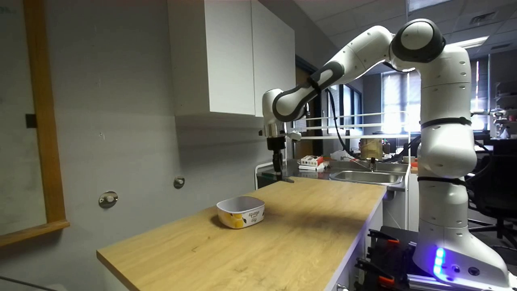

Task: Place the marker in the bowl

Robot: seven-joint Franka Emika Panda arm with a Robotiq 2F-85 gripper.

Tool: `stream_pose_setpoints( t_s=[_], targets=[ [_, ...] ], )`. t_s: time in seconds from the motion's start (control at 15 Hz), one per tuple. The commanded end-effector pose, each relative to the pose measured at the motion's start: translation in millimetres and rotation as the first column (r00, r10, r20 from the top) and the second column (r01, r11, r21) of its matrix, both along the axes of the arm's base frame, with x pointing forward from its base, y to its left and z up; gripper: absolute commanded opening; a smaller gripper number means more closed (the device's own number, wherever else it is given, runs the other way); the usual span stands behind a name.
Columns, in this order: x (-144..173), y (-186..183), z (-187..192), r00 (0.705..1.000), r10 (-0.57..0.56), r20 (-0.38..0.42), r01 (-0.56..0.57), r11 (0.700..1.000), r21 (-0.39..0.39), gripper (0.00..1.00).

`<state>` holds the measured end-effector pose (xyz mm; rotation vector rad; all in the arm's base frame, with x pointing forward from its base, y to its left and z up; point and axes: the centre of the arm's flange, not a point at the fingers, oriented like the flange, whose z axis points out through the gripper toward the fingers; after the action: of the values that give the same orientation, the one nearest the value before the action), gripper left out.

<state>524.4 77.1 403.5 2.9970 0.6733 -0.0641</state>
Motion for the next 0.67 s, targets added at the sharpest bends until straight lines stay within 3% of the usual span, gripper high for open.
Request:
stream_pose_setpoints(
  t_s=[0.0,0.33,0.6],
  targets=[
    [48,65,0,0.999,0.008,-0.036,-0.009,1.0,-0.017,0.05],
    [94,152,-2,0.995,0.057,-0.077,-0.06,0.998,-0.033,0.05],
    [130,177,-5,0.991,0.076,-0.107,-0.083,0.995,-0.061,0.05]
  ],
)
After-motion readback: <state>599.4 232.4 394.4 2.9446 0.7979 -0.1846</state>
